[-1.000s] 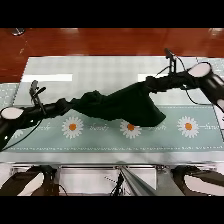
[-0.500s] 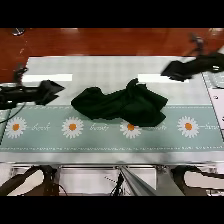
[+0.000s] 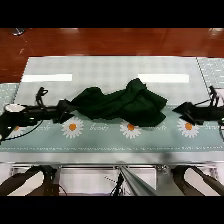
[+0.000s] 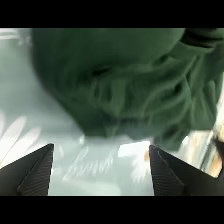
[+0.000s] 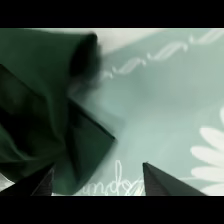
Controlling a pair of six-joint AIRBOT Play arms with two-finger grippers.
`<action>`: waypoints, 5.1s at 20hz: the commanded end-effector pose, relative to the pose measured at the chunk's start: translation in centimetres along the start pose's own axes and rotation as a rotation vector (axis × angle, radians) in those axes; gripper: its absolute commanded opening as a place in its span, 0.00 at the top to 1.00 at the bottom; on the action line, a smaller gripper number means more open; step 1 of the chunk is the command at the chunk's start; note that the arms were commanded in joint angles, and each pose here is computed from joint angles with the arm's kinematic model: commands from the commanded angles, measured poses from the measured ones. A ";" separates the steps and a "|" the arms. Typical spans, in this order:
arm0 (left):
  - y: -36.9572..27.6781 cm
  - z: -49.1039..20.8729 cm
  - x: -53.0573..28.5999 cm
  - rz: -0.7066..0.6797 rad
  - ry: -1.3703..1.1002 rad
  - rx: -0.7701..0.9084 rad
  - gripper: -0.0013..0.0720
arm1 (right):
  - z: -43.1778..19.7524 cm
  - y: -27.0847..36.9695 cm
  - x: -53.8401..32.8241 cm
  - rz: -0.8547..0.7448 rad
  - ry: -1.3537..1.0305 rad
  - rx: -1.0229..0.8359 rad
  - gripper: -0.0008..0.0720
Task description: Fold the shirts.
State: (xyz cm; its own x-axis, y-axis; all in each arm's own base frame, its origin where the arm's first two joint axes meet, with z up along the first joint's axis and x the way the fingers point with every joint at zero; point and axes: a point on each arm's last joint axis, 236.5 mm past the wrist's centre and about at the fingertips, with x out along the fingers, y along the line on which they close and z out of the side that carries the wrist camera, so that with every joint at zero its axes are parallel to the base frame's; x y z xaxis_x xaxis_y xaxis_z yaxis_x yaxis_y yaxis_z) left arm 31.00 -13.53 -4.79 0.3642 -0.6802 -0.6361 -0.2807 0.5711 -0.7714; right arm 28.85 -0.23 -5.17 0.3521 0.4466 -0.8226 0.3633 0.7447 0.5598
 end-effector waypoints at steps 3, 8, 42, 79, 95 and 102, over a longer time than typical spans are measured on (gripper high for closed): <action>-0.9 1.8 4.8 0.027 -0.074 -0.005 0.03 | -4.2 0.6 3.0 0.024 0.068 -0.026 0.13; -2.7 2.9 6.7 -0.007 0.005 0.017 0.94 | -3.8 1.2 3.6 0.009 0.043 -0.018 0.13; -41.2 7.1 -36.7 -0.654 -0.805 0.726 0.94 | 2.2 33.6 -39.2 0.100 -0.837 -0.876 0.96; -12.6 14.5 4.2 0.010 -0.204 0.374 0.84 | 16.6 19.0 0.8 0.098 -0.124 -0.259 0.96; 1.7 1.1 -2.6 0.017 0.318 0.085 0.03 | 3.9 -3.0 -4.6 -0.170 0.006 0.018 0.14; 2.0 -4.1 4.0 0.108 0.383 0.231 0.03 | 0.2 -0.2 -3.2 -0.027 0.020 0.003 0.14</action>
State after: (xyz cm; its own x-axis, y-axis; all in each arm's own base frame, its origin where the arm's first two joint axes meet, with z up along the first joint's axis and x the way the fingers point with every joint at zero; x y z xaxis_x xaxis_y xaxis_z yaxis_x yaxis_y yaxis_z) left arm 28.99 -14.73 -7.57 -0.0115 -0.7240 -0.6897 -0.1260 0.6853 -0.7173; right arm 28.33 -3.06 -2.58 0.3072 0.4088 -0.8594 0.3876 0.7710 0.5053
